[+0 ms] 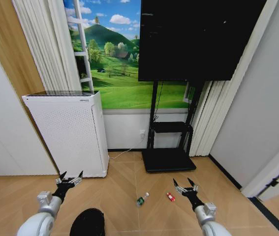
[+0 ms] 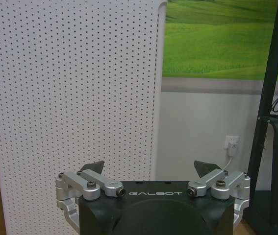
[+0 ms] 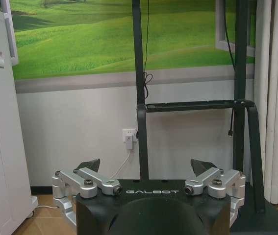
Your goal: Pick up the trash bin and place the garbage on the floor into it.
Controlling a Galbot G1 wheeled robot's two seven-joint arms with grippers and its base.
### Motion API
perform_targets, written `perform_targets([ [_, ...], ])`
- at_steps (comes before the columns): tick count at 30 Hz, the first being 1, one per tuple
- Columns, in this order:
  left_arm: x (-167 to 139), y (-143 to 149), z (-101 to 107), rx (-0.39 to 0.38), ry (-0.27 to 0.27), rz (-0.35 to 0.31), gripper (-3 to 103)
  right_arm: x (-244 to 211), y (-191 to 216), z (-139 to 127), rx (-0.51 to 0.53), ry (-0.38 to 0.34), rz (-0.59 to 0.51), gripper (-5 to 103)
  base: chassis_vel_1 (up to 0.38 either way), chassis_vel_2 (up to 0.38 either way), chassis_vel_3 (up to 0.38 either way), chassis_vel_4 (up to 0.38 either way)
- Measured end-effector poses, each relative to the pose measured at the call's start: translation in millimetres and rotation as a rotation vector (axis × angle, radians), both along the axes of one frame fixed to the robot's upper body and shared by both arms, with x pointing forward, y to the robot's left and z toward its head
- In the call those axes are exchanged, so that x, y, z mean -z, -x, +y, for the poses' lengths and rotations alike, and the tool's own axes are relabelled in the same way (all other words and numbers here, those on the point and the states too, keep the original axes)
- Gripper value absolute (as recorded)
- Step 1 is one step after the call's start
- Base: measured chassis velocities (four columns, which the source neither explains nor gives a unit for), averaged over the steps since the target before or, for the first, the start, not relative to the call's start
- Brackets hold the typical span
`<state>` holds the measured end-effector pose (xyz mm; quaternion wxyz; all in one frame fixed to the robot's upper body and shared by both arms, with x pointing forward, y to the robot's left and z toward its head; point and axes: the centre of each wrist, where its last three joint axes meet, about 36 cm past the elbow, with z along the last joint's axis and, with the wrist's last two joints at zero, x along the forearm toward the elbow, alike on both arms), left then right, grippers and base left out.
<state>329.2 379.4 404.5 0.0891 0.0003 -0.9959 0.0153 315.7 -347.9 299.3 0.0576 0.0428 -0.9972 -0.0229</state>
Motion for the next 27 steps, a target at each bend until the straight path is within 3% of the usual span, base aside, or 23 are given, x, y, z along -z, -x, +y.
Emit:
perform_targets([
  [27, -5.6, 3.8, -4.0, -0.002, -0.005, -0.009, 100, -3.3, -2.5, -13.6, 0.036, -0.036, -0.041, 100, 0.0, 0.0, 0.0, 0.0],
])
